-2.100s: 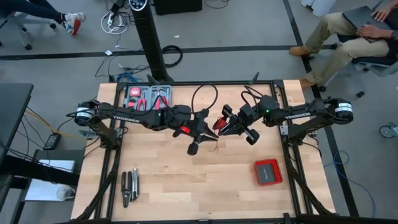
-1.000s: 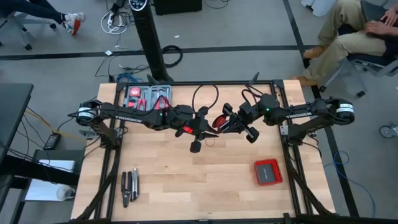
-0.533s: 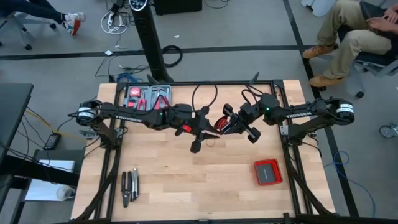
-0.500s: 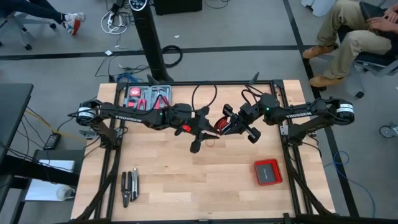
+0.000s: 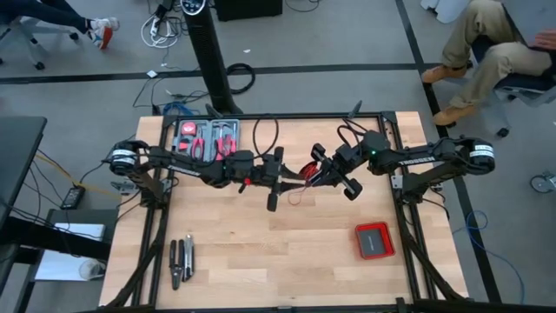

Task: Coil cords
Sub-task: Coil the red wire onto the spool

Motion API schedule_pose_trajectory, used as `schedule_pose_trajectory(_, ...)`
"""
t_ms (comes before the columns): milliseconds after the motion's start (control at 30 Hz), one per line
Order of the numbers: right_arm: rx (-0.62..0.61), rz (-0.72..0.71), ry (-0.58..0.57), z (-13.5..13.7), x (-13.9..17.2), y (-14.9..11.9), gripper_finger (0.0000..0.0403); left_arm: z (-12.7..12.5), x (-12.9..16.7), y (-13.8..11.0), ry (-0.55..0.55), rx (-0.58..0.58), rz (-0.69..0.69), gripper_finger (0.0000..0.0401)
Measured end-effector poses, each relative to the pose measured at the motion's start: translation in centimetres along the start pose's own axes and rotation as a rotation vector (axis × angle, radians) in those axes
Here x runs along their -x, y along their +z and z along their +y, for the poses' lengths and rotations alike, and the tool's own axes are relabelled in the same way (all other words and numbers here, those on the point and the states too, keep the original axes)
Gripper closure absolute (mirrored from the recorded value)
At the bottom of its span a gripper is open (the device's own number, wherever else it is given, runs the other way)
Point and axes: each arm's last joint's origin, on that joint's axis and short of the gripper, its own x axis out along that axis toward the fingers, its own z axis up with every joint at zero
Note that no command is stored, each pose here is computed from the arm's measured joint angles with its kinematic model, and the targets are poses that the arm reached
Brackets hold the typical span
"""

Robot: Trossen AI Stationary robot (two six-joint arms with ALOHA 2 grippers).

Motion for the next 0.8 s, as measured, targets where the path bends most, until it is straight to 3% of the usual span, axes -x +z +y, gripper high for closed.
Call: schedule_pose_trajectory(800, 0.048, 0.016, -0.057, -0.04, -0.33, -0.54, 0.0401, 0.14, -0.84, -0.54, 0.024, 0.041, -0.071, 0.0296)
